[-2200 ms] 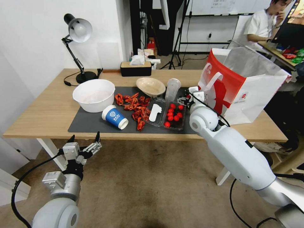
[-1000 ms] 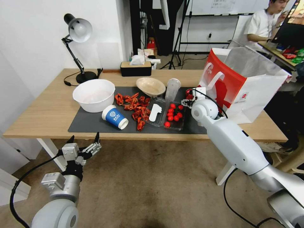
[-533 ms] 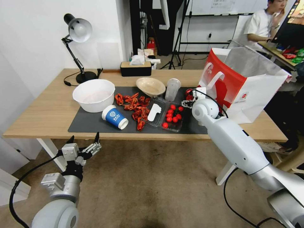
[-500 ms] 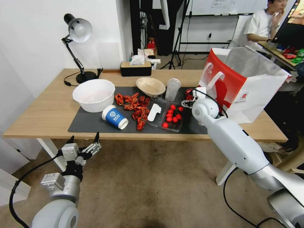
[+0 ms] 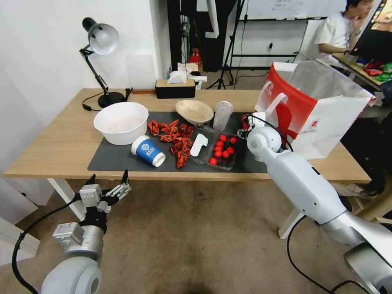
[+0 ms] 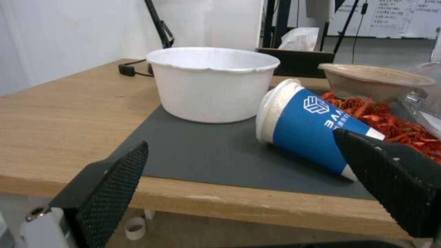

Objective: Pick up the trash from the table and place it into the takeout bag.

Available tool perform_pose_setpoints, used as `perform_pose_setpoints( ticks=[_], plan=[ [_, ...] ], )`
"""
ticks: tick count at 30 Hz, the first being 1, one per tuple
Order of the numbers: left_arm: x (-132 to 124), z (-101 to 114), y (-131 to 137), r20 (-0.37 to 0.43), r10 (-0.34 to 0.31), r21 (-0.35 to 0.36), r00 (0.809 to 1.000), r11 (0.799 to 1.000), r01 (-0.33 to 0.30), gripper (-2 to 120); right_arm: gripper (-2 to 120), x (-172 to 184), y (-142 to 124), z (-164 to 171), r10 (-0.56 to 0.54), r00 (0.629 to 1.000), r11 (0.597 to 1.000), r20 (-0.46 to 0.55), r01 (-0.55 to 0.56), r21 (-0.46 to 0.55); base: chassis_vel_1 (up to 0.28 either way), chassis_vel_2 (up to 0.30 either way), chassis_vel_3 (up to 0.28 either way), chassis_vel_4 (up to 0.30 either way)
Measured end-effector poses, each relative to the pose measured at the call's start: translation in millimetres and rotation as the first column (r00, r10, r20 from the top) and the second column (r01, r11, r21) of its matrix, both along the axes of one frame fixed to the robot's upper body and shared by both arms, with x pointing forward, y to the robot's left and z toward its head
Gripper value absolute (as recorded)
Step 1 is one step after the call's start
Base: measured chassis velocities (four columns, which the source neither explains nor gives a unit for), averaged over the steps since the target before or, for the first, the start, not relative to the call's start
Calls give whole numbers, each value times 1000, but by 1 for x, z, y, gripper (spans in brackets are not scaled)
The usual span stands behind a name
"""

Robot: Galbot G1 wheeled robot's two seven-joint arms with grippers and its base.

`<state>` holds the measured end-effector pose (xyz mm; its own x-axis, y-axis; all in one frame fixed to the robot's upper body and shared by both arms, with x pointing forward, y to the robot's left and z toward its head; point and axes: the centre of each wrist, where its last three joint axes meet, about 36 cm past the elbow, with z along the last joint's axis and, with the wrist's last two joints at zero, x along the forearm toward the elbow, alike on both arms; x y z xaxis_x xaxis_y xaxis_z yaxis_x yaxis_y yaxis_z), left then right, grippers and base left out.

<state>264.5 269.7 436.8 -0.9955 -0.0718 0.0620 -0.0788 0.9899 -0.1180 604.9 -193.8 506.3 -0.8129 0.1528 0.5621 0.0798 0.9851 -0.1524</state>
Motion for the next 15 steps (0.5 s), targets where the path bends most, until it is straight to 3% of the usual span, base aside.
perform_pose_setpoints(
  ticks=[6, 15],
  plan=[
    [0, -1, -1, -2, -3, 0, 1000, 1000, 3, 100, 35, -1, 0, 1, -1, 1000, 1000, 1, 1, 8, 0, 0, 0, 0],
    [-1, -1, -2, -3, -7, 0, 1000, 1000, 7, 100, 35, -5, -1, 2, -12, 1000, 1000, -2, 12, 22, 0, 0, 0, 0]
  ],
)
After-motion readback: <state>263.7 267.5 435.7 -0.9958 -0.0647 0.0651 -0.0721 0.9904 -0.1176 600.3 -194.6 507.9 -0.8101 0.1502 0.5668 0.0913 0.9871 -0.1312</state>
